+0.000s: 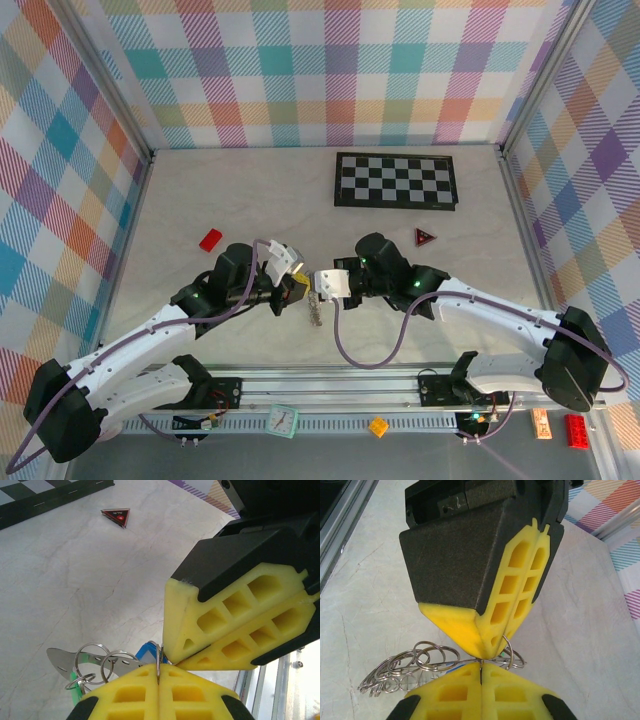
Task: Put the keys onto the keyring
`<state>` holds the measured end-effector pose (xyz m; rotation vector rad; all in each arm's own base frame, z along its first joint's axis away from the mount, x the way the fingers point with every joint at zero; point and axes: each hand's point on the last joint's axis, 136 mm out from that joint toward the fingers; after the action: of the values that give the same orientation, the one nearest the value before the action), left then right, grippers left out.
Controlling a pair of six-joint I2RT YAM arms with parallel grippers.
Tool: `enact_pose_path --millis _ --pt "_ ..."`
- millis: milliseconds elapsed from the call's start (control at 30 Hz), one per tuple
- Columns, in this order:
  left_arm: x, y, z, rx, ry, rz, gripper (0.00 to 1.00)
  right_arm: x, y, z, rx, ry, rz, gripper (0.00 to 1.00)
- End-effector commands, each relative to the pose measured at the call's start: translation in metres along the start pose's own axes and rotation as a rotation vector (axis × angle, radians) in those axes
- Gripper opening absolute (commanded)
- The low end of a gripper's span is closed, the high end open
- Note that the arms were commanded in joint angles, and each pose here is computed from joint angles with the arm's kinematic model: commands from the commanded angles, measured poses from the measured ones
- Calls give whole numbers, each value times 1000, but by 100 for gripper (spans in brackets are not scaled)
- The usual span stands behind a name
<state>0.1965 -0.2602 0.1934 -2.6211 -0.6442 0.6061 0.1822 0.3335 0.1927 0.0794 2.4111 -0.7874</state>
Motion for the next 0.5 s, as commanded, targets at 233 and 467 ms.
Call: enact_pose_path --millis 233,467 --pt "-8 -7 -29 -111 37 13 0 11 -5 -4 -16 4 -25 0" --pt "-9 -11 -30 -146 59 15 0 19 -10 -3 -24 51 -36 10"
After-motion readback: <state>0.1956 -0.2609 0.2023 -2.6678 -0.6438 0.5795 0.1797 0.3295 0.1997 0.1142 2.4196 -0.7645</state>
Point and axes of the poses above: each hand's point on the last joint's axis, 136 mm out from that joint toward the fingers, its own y axis out along the fingers, its own x axis along the line the jaws close on, z = x × y, and after that the axes turned 5 degrees about -y, right-handed
